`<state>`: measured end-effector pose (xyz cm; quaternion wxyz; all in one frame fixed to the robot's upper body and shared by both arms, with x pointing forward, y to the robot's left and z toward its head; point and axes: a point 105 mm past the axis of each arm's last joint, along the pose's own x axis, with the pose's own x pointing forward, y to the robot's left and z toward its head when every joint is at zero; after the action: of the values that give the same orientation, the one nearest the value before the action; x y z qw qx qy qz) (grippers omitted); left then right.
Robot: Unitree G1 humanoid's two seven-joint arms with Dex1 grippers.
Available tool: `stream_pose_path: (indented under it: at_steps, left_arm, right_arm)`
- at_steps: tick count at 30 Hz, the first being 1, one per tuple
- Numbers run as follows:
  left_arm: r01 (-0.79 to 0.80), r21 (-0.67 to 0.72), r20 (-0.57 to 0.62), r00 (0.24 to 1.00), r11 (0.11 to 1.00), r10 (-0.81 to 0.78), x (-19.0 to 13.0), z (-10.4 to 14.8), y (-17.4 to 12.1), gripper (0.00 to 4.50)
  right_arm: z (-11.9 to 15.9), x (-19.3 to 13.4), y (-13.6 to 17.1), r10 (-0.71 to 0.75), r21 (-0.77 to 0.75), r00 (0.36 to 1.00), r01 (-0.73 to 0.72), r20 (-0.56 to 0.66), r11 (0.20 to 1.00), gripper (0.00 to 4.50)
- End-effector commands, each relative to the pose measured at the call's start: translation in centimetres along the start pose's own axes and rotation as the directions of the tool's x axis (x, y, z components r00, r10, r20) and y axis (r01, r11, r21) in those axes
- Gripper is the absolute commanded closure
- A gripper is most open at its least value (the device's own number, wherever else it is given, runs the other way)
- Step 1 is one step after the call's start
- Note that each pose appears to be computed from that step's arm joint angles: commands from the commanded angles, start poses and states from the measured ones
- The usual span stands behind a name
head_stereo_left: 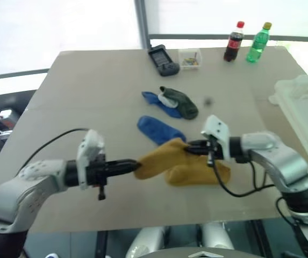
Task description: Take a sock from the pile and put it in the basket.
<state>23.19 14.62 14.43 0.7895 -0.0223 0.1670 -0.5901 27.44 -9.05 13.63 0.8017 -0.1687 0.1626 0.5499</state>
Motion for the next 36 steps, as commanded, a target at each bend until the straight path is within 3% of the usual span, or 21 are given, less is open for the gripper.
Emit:
stream_pose_path:
  at_steps: [1, 5, 11, 26, 34, 35, 36]
  left_arm:
    - [0.057, 0.018, -0.044, 0.997, 0.998, -0.056, 2.6, -0.5, 0.5, 4.50]
    - [0.082, 0.061, -0.080, 0.994, 0.995, -0.077, 5.3, -1.1, 1.7, 4.50]
    - [0.118, 0.081, -0.128, 0.986, 0.990, -0.107, 6.7, -2.6, 2.0, 4.50]
    - [0.136, 0.115, -0.165, 0.979, 0.984, -0.116, 7.0, -3.1, 2.6, 4.50]
    - [0.153, 0.165, -0.223, 0.968, 0.974, -0.114, 7.8, -4.4, 2.8, 4.50]
    - [0.156, 0.159, -0.225, 0.967, 0.975, -0.118, 8.0, -4.5, 2.8, 3.89]
    - [0.159, 0.156, -0.227, 0.966, 0.975, -0.122, 8.1, -4.6, 2.8, 3.64]
  right_arm:
    - [-0.1, -2.3, 0.0, -0.072, 0.005, 0.997, 0.072, -0.013, 0.997, 4.45]
    - [-1.9, -3.1, 0.1, -0.143, 0.042, 0.988, 0.146, -0.058, 0.988, 4.45]
    - [-4.1, -2.9, 0.6, -0.202, 0.047, 0.972, 0.209, -0.119, 0.977, 4.45]
    - [-3.9, -3.2, 2.1, -0.266, 0.039, 0.958, 0.272, -0.109, 0.962, 4.45]
    - [-5.6, -2.4, 3.7, -0.223, 0.022, 0.959, 0.230, -0.176, 0.973, 4.45]
    - [-5.8, -2.2, 3.8, -0.212, 0.026, 0.961, 0.220, -0.178, 0.975, 4.14]
    - [-5.9, -2.1, 3.9, -0.209, 0.022, 0.961, 0.216, -0.179, 0.976, 3.75]
